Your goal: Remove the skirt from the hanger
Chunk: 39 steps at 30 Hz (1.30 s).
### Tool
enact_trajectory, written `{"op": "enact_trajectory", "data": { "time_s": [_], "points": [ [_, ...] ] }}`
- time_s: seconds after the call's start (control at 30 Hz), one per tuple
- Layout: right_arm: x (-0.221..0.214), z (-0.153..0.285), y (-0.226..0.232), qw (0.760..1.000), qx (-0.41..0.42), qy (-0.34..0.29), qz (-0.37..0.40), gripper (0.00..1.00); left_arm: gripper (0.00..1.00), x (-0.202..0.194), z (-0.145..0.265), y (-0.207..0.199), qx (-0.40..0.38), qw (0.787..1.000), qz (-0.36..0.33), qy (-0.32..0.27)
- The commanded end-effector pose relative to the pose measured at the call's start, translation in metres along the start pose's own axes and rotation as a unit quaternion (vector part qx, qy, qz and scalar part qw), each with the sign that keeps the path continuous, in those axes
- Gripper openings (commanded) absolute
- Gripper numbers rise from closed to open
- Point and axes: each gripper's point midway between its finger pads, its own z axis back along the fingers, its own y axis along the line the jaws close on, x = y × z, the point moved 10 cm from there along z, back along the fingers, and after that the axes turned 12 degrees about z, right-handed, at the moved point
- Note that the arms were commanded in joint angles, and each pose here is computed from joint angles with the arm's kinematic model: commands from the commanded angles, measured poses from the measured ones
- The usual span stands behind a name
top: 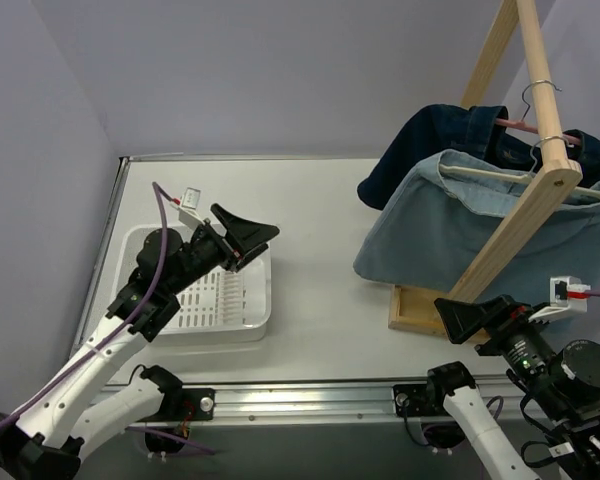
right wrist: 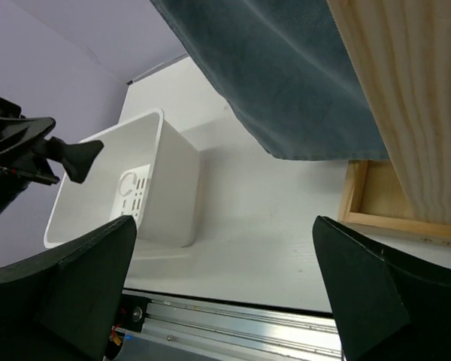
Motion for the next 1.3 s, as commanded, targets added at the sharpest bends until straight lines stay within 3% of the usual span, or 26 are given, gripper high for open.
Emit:
{"op": "enact_trajectory", "data": {
  "time_s": [0.0,0.1,0.13,0.2,0.27,0.33,0.43,0.47,0.5,0.57,0.63,0.67,0.73,0.8,0.9,0.93,0.97,1.03,1.17,1.27],
  "points": [
    [-0.007,-0.002,-0.011,0.997,-0.065,0.039,-0.006,1.0,0.94,-0.011,0.005,-0.017,-0.162,0.983,0.063,0.053],
    [-0.008,-0.003,-0.013,0.994,-0.088,0.059,-0.013,1.0,0.94,-0.009,-0.006,-0.012,-0.088,0.993,0.077,0.035],
    [-0.006,-0.003,-0.012,0.995,-0.078,0.057,-0.011,1.0,0.94,-0.014,-0.004,-0.036,-0.106,0.993,0.017,0.043],
    [-0.003,0.002,-0.011,0.995,-0.084,0.039,-0.029,1.0,0.94,-0.02,-0.019,-0.032,-0.035,0.996,-0.059,0.054],
    [-0.002,0.014,-0.015,0.994,-0.1,0.016,-0.045,1.0,0.94,-0.031,-0.037,-0.062,-0.031,0.989,-0.112,0.096],
    [0.005,0.028,-0.018,0.99,-0.104,-0.026,-0.092,1.0,0.94,-0.046,-0.049,-0.065,-0.005,0.973,-0.153,0.172],
    [0.009,0.042,-0.022,0.988,-0.02,-0.069,-0.139,1.0,0.94,-0.058,-0.081,-0.077,-0.018,0.965,-0.149,0.214],
    [0.007,0.042,-0.026,0.985,-0.017,-0.065,-0.157,1.0,0.94,-0.058,-0.094,-0.071,-0.016,0.967,-0.12,0.223],
    [0.005,0.041,-0.03,0.983,-0.013,-0.054,-0.172,1.0,0.94,-0.056,-0.105,-0.073,-0.067,0.967,-0.103,0.222],
    [0.001,0.028,-0.033,0.983,-0.017,0.006,-0.18,1.0,0.94,-0.056,-0.116,-0.071,-0.057,0.973,-0.05,0.219],
    [0.005,0.02,-0.029,0.987,-0.019,0.038,-0.156,1.0,0.94,-0.057,-0.122,-0.076,-0.002,0.978,-0.1,0.185],
    [0.008,0.017,-0.026,0.988,-0.022,0.045,-0.144,1.0,0.94,-0.072,-0.116,-0.071,0.049,0.97,-0.139,0.192],
    [0.013,0.013,-0.021,0.991,-0.027,0.052,-0.122,1.0,0.94,-0.073,-0.11,-0.103,0.023,0.959,-0.233,0.159],
    [0.012,-0.001,-0.014,0.992,-0.039,0.083,-0.091,1.0,0.94,-0.076,-0.107,-0.111,0.004,0.944,-0.27,0.189],
    [0.007,-0.02,-0.006,0.99,-0.047,0.121,-0.057,1.0,0.94,-0.059,-0.099,-0.127,-0.044,0.954,-0.253,0.155],
    [0.006,-0.024,-0.004,0.989,-0.047,0.127,-0.052,1.0,0.94,-0.055,-0.097,-0.112,-0.048,0.957,-0.235,0.165],
    [0.002,-0.029,-0.003,0.989,-0.047,0.133,-0.048,1.0,0.94,-0.05,-0.095,-0.12,-0.111,0.953,-0.221,0.175],
    [0.001,-0.032,-0.001,0.989,-0.039,0.131,-0.049,1.0,0.94,-0.036,-0.094,-0.114,-0.106,0.963,-0.189,0.16],
    [-0.003,-0.037,-0.001,0.989,-0.04,0.131,-0.049,1.0,0.94,-0.032,-0.086,-0.131,-0.075,0.946,-0.274,0.156],
    [-0.006,-0.043,0.003,0.988,-0.036,0.145,-0.042,1.0,0.94,-0.03,-0.091,-0.149,-0.105,0.925,-0.328,0.161]
  ]
}}
